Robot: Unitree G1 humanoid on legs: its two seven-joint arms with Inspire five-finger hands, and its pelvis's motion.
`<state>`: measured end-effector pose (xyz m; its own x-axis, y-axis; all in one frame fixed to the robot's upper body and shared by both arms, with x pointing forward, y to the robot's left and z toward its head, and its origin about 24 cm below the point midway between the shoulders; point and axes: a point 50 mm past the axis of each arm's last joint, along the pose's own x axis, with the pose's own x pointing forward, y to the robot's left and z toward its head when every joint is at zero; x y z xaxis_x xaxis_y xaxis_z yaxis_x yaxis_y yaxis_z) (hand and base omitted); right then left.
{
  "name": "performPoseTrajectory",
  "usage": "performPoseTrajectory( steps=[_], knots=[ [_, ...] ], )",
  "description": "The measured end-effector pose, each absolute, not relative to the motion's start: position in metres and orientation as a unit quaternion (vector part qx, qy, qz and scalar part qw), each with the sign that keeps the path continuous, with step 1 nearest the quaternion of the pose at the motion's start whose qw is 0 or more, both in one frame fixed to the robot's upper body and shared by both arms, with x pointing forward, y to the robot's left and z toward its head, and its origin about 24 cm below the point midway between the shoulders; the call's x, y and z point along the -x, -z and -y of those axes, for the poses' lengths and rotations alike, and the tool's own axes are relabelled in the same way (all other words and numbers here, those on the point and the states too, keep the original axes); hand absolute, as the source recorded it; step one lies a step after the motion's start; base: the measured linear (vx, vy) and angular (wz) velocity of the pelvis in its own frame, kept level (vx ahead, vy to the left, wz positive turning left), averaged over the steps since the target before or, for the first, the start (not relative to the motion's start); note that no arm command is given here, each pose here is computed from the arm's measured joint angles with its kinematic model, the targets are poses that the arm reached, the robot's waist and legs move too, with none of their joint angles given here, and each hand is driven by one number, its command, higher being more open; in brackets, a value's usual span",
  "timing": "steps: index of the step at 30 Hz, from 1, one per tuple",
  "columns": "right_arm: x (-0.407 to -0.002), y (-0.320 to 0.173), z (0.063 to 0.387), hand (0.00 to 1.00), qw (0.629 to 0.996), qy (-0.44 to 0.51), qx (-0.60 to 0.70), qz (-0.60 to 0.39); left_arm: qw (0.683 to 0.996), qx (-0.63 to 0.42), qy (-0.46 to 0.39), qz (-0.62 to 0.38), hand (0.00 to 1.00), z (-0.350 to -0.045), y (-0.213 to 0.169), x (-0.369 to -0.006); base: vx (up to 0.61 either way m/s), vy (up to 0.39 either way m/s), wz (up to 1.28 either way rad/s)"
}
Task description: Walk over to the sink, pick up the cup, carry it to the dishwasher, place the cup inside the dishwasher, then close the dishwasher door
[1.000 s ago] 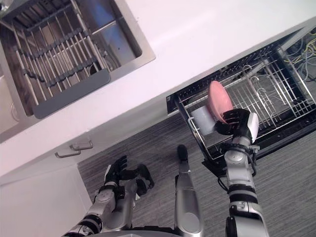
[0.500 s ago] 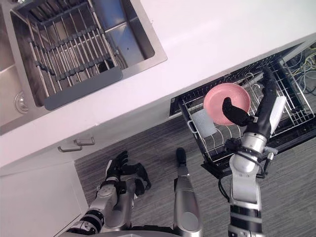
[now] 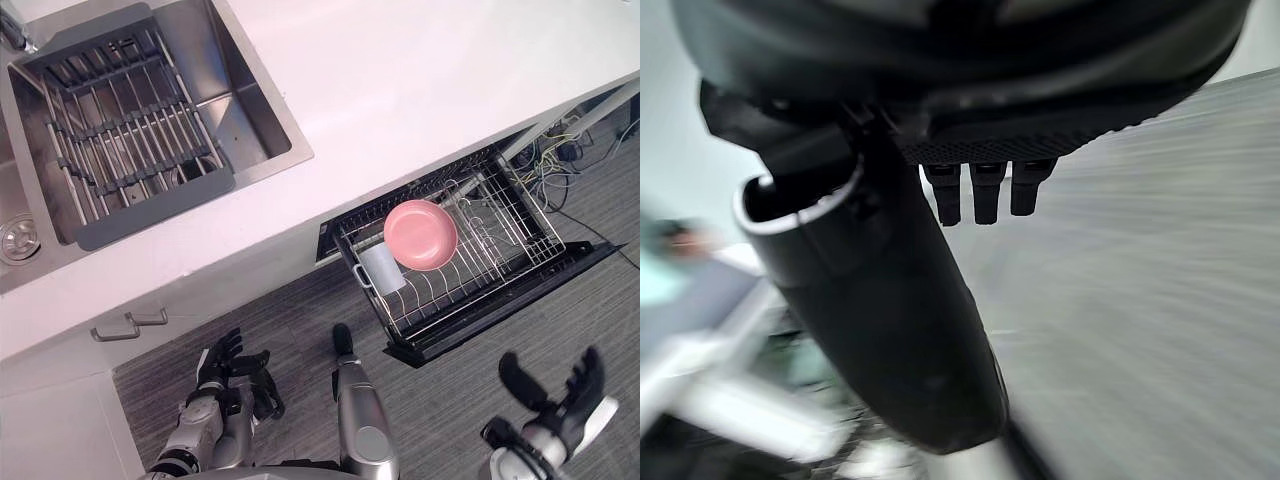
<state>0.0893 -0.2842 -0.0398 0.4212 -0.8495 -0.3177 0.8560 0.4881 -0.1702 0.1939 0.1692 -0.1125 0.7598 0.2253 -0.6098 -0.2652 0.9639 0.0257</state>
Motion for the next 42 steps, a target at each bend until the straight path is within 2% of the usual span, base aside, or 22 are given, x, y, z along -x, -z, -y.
performPoseTrajectory(
  steps=[3, 5, 10, 15, 18, 21, 29, 33, 37, 40, 42],
  knots=[
    [-0.106, 0.046, 0.265, 0.9, 0.865, 0.463, -0.038, -0.191, 0.937, 0.031, -0.132, -0.32, 0.9, -0.169, 0.112, -0.194, -0.02, -0.036, 0.0],
    [-0.139, 0.041, 0.248, 0.9, 0.897, 0.405, -0.057, -0.167, 0.938, 0.031, -0.13, -0.32, 0.9, -0.167, 0.112, -0.195, -0.01, -0.031, 0.05],
    [-0.185, 0.028, 0.244, 0.9, 0.915, 0.373, -0.073, -0.132, 0.948, 0.023, -0.109, -0.298, 0.9, -0.162, 0.103, -0.21, 0.02, -0.029, 0.16],
    [-0.242, -0.013, 0.241, 0.9, 0.933, 0.346, -0.083, -0.055, 0.957, 0.025, -0.113, -0.266, 0.9, -0.164, 0.091, -0.228, 0.02, -0.05, 0.36],
    [-0.299, -0.065, 0.245, 0.9, 0.951, 0.305, -0.054, 0.017, 0.961, 0.034, -0.119, -0.247, 0.9, -0.166, 0.084, -0.235, -0.02, -0.057, 0.36],
    [-0.333, -0.109, 0.251, 0.9, 0.95, 0.304, -0.035, 0.062, 0.963, 0.04, -0.126, -0.236, 0.9, -0.169, 0.081, -0.236, -0.06, -0.064, 0.39],
    [-0.344, -0.102, 0.275, 0.9, 0.96, 0.273, 0.05, 0.019, 0.962, 0.033, -0.128, -0.239, 0.9, -0.177, 0.082, -0.234, -0.1, -0.075, 0.26],
    [-0.333, -0.087, 0.281, 0.9, 0.969, 0.235, 0.08, -0.006, 0.96, 0.029, -0.125, -0.248, 0.9, -0.18, 0.086, -0.23, -0.05, -0.075, 0.25],
    [-0.291, -0.028, 0.259, 0.9, 0.98, 0.166, 0.091, -0.064, 0.955, 0.006, -0.12, -0.271, 0.9, -0.19, 0.094, -0.217, 0.05, -0.085, 0.43],
    [-0.246, 0.035, 0.244, 0.9, 0.973, 0.129, 0.078, -0.177, 0.949, -0.011, -0.112, -0.294, 0.9, -0.195, 0.102, -0.203, 0.12, -0.036, 0.41],
    [-0.21, 0.075, 0.235, 0.9, 0.955, 0.123, 0.066, -0.263, 0.943, -0.019, -0.105, -0.315, 0.9, -0.197, 0.109, -0.191, 0.17, -0.017, 0.42]
  ],
)
